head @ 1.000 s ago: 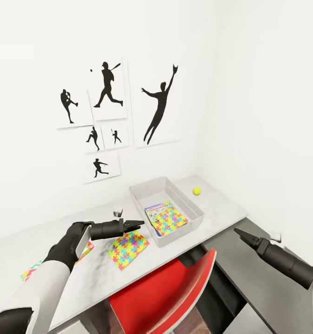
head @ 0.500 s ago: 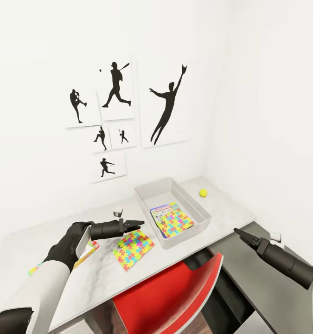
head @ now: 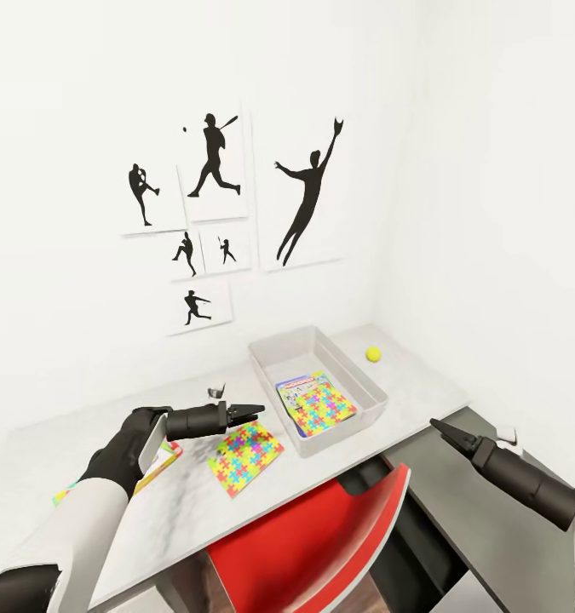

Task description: Put all the toys in the child's room - the three board games (two on the bed and one on the table), the two jigsaw puzzles on the table, and the tennis ball on the table - inside the toy box on the table in the child's room.

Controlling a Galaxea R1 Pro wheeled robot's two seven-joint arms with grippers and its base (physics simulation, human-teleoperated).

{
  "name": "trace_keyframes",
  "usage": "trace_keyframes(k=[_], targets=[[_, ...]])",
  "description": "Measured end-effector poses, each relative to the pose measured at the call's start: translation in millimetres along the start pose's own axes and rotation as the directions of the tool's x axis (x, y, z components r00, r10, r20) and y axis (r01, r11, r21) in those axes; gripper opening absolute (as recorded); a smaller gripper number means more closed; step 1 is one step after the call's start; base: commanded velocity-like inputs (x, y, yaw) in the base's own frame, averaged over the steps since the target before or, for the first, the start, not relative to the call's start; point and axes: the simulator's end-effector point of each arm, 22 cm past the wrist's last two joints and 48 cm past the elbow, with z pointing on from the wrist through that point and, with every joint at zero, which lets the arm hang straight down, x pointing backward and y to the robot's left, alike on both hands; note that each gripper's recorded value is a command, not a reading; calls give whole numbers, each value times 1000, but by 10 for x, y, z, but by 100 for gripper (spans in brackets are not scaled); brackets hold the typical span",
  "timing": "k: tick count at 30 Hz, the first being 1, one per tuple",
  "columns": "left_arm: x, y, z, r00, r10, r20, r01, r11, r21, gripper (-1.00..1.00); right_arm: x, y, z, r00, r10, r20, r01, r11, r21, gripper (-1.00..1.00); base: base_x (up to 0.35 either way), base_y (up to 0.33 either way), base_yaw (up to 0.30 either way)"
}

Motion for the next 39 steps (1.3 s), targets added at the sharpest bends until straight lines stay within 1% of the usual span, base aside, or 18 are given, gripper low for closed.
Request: trace_keyframes(k=[13, 21, 27, 31, 34, 39], targets=[[-38, 46, -91, 1000, 0, 11, 0, 1000, -14, 100, 0, 1, 1, 1000, 0, 0, 0, 1000, 0, 100, 0, 0, 0], [-51, 51, -106, 1000, -1, 16, 1, 1000, -15, 100, -5, -5, -3, 1000, -2, 0, 2, 1000, 2, 100, 0, 0, 0], [-53, 52, -108, 1000, -1, 17, 1, 1000, -15, 100, -32, -20, -24, 1000, -13, -1, 13, 1000, 12, 100, 0, 0, 0], [-54, 52, -108, 1000, -1, 17, 1, 1000, -15, 100, -70, -64, -70, 1000, -23, 3, 22, 999, 32, 100, 0, 0, 0], [-53, 51, -107, 1000, -1, 17, 1, 1000, -15, 100, -156, -131, -164, 999, -33, 18, 32, 998, 56, 100, 0, 0, 0], [-53, 52, -108, 1000, -1, 17, 1, 1000, -15, 100, -264, -164, -259, 998, -51, 29, 49, 996, 68, 100, 0, 0, 0]])
